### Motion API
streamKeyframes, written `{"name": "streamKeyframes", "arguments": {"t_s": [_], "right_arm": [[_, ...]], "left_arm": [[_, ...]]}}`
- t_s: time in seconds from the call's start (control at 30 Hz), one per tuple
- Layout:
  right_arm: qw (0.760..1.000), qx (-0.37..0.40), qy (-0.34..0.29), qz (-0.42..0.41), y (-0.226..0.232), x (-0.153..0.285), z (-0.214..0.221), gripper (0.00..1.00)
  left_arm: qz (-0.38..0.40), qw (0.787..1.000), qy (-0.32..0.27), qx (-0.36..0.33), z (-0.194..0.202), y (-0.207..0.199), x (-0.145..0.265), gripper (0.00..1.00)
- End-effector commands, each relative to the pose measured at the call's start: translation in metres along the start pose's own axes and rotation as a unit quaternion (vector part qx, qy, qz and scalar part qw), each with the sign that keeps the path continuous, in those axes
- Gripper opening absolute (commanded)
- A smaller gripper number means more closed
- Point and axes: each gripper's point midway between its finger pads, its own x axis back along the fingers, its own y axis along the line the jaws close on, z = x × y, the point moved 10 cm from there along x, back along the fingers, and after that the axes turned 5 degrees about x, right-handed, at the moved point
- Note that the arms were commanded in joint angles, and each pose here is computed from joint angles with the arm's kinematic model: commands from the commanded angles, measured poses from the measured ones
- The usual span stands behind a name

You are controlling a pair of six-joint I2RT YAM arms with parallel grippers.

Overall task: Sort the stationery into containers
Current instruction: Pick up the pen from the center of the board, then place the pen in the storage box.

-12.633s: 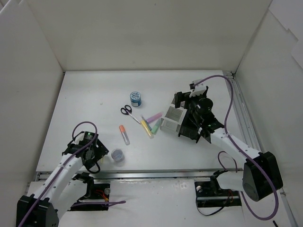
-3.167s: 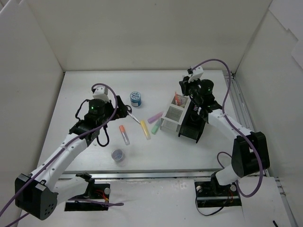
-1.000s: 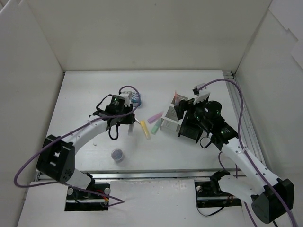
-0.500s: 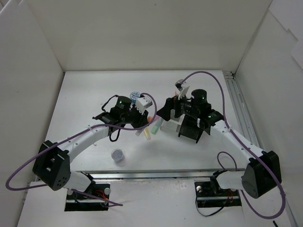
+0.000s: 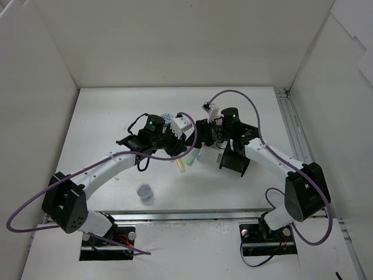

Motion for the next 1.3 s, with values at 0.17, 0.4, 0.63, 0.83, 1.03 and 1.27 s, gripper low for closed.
{"name": "streamKeyframes", "arguments": {"t_s": [0.17,0.4,0.63,0.83,1.03,1.27], "right_arm": [[0.995,0.023,-0.04,-0.086,0.028,-0.008,-0.027,0.23],[0.995,0.035,-0.044,-0.086,0.033,-0.002,-0.031,0.0],[0.995,0.067,-0.074,-0.015,0.036,0.015,-0.044,0.0],[0.978,0.09,-0.133,0.13,0.024,0.051,-0.071,0.0],[0.938,0.097,-0.197,0.269,0.009,0.102,-0.092,0.0],[0.862,0.067,-0.214,0.454,-0.02,0.156,-0.089,0.0]], "left_arm": [[0.005,0.996,-0.068,-0.058,-0.044,-0.008,0.002,0.0],[-0.005,0.994,-0.086,-0.064,-0.051,-0.008,0.007,0.03],[-0.011,0.994,-0.091,-0.066,-0.054,-0.009,0.011,0.71],[-0.048,0.992,-0.1,-0.063,-0.049,-0.008,0.023,0.99],[-0.076,0.988,-0.13,-0.033,-0.041,-0.005,0.045,1.0],[-0.197,0.968,-0.12,0.099,-0.021,0.024,0.054,0.99]]}}
